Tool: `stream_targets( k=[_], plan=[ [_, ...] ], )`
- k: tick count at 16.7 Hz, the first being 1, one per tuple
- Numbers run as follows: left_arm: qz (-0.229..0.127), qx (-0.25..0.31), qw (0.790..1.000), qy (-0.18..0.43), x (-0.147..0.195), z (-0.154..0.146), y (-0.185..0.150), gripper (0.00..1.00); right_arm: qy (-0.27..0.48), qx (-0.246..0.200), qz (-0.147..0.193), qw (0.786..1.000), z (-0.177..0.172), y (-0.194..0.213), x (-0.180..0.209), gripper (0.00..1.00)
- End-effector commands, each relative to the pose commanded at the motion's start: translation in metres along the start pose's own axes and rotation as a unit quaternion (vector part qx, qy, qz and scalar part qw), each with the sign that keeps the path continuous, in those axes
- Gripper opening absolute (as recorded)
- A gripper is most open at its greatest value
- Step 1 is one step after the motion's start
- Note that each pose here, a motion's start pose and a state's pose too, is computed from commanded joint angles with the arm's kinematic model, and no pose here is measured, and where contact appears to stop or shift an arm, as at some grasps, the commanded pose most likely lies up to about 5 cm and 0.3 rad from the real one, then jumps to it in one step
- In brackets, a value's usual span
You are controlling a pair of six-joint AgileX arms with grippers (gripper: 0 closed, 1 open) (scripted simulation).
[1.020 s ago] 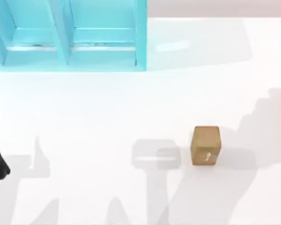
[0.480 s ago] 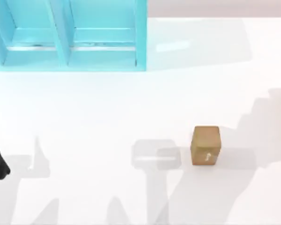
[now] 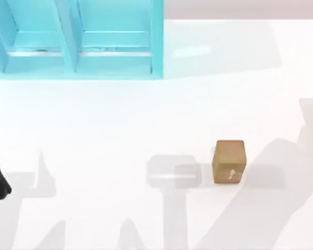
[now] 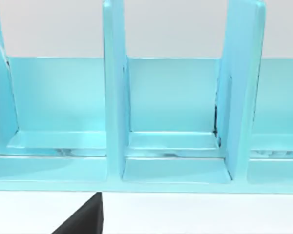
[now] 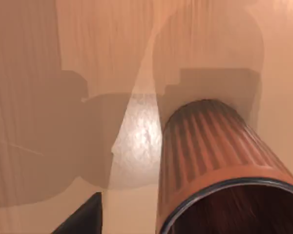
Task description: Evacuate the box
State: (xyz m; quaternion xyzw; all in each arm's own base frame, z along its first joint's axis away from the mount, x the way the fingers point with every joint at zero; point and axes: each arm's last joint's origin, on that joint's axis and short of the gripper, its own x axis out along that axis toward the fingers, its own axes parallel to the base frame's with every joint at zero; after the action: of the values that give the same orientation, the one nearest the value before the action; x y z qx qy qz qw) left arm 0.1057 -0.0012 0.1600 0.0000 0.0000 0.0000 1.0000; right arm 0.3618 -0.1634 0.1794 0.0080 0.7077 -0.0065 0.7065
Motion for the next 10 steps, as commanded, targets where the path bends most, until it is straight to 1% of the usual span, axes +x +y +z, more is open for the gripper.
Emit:
stream_targets(
  k=[3, 7, 10],
  plan=[
    [0.000, 0.000, 1.000, 0.000, 0.000, 0.000, 0.000, 1.00, -0.001, 0.000, 0.000, 1.000, -0.004, -0.016, 0.019, 1.00],
    [0.000, 0.000, 1.000, 0.000, 0.000, 0.000, 0.000, 1.00, 0.000, 0.000, 0.000, 1.000, -0.005, -0.016, 0.020, 1.00],
    [0.000, 0.000, 1.000, 0.000, 0.000, 0.000, 0.000, 1.00, 0.000, 0.000, 0.000, 1.000, -0.005, -0.016, 0.020, 0.77]
  ],
)
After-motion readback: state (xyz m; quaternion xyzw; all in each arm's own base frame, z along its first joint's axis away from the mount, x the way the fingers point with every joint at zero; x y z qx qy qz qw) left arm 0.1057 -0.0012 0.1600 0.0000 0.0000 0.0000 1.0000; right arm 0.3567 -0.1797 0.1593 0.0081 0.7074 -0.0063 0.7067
